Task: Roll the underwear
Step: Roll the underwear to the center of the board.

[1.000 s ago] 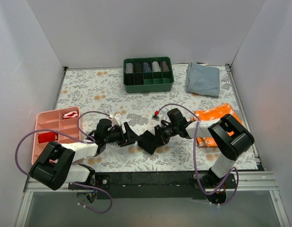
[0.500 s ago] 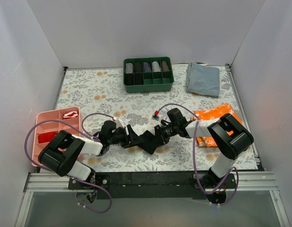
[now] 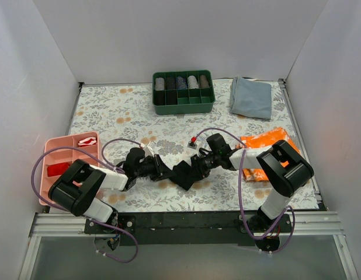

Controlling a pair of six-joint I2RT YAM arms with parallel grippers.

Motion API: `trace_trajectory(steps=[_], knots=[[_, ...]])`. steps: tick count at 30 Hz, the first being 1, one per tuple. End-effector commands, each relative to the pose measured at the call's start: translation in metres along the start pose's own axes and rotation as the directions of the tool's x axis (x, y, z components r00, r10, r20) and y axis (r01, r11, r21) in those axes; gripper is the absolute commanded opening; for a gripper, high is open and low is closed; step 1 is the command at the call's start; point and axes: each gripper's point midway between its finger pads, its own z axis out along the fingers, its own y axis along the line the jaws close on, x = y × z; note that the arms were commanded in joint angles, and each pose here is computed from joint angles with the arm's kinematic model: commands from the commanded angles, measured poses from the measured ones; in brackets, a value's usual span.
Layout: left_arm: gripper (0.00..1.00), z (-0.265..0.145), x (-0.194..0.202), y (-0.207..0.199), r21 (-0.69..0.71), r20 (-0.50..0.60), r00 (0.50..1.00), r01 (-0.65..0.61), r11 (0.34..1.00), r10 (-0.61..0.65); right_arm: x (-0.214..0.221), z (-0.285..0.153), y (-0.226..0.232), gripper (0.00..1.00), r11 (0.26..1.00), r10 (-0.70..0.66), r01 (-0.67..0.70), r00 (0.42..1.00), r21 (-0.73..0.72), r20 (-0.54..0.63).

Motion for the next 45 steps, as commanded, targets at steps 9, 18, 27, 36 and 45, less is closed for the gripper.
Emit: trace_trajectory(steps=[9, 18, 27, 36, 45], knots=[[0.03, 0.012, -0.003, -0.003, -0.056, -0.025, 0.999, -0.036, 0.998, 0.034, 0.001, -0.038, 0.009, 0.63, 0.976, -0.141, 0.133, 0.990, 0.173, 0.031], [0.03, 0.016, -0.006, -0.006, -0.109, -0.055, 0.998, -0.028, 0.994, 0.022, -0.030, -0.088, 0.016, 0.67, 0.832, -0.319, 0.207, 0.937, 0.514, 0.140], [0.03, 0.017, -0.006, -0.003, -0.175, -0.081, 0.996, 0.009, 0.985, -0.024, -0.026, -0.057, 0.029, 0.69, 0.717, -0.458, 0.380, 0.889, 0.585, -0.015], [0.04, 0.018, -0.006, -0.002, -0.193, -0.088, 0.995, 0.019, 0.981, -0.036, -0.039, -0.032, 0.039, 0.69, 0.675, -0.524, 0.467, 0.848, 0.571, -0.073], [0.05, 0.020, -0.007, -0.004, -0.196, -0.099, 0.994, 0.017, 0.980, -0.037, -0.029, -0.016, 0.030, 0.70, 0.656, -0.524, 0.510, 0.838, 0.556, -0.152]])
